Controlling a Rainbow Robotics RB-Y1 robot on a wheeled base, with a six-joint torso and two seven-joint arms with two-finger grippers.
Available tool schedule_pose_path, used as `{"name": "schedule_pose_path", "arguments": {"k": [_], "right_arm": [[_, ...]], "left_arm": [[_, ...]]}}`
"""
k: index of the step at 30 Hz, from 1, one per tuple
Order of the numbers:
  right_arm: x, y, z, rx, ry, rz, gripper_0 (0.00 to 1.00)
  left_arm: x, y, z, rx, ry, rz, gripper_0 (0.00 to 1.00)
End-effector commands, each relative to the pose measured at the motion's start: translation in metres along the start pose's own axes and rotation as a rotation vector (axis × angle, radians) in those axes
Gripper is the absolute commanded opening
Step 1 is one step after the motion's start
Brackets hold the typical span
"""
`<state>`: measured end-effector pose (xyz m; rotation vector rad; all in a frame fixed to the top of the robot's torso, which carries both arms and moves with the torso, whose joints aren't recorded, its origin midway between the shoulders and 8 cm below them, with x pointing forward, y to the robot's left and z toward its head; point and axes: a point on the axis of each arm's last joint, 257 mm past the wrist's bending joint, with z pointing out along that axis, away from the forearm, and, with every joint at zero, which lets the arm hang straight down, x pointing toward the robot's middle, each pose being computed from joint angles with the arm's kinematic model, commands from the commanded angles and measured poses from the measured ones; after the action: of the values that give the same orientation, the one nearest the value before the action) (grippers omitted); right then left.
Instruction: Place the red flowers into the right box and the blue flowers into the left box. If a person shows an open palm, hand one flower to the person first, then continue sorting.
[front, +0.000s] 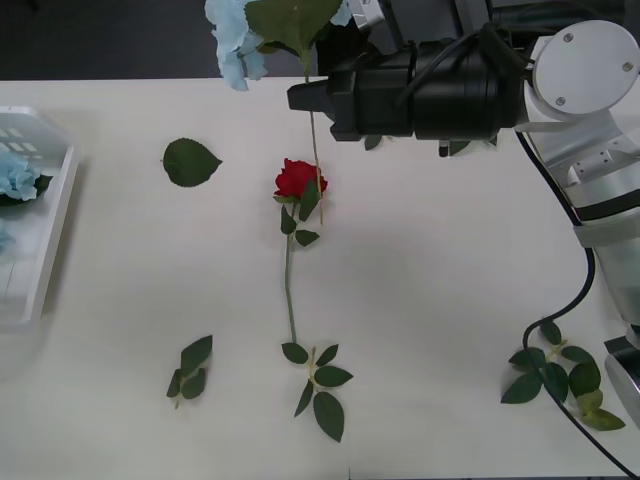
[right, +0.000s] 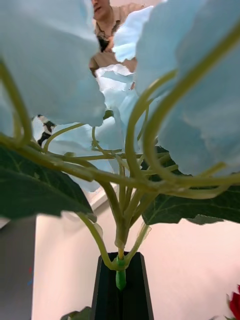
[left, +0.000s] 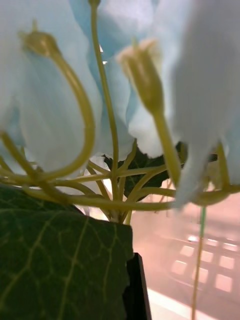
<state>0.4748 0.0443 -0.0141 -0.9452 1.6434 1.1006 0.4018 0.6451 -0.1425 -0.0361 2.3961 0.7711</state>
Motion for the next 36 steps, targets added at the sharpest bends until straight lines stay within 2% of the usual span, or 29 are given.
{"name": "schedule_pose_path", "arguments": {"k": [1, 5, 7, 9, 10, 15, 19, 22, 30, 36], "right_arm": [[-0.02, 0.037, 0.019, -0.092, -0.028, -0.038, 0.0], [-0.012, 0.041, 0.026, -0.101, -0.015, -0.034, 0.0], [-0.008, 0.043, 0.031, -0.103, -0.009, -0.032, 0.0], [-0.006, 0.045, 0.036, -0.103, -0.012, -0.029, 0.0], [-0.004, 0.045, 0.038, -0.102, -0.012, -0.027, 0.0], [0.001, 0.046, 0.043, -0.102, -0.008, -0.02, 0.0], [0.001, 0.046, 0.044, -0.103, -0.007, -0.019, 0.0], [0.001, 0.047, 0.044, -0.104, -0.007, -0.015, 0.0], [-0.001, 0.051, 0.044, -0.12, -0.014, 0.004, 0.0], [0.001, 0.053, 0.044, -0.127, -0.012, 0.01, 0.0]], "left_arm": [[-0.012, 0.016, 0.009, -0.042, -0.026, 0.098, 0.4], [-0.016, 0.008, 0.015, -0.039, -0.035, 0.124, 0.67], [-0.019, 0.002, 0.017, -0.042, -0.041, 0.145, 0.86], [-0.023, -0.007, 0.015, -0.023, -0.053, 0.15, 0.98], [-0.027, -0.015, 0.011, -0.002, -0.064, 0.15, 1.0], [-0.042, -0.065, -0.031, 0.186, -0.115, 0.092, 1.0], [-0.045, -0.155, -0.079, 0.495, -0.152, -0.06, 1.0], [-0.046, -0.216, -0.109, 0.648, -0.2, -0.108, 1.0], [-0.048, -0.361, -0.201, 1.009, -0.321, -0.199, 1.0], [-0.058, -0.437, -0.271, 1.242, -0.409, -0.256, 1.0]]}}
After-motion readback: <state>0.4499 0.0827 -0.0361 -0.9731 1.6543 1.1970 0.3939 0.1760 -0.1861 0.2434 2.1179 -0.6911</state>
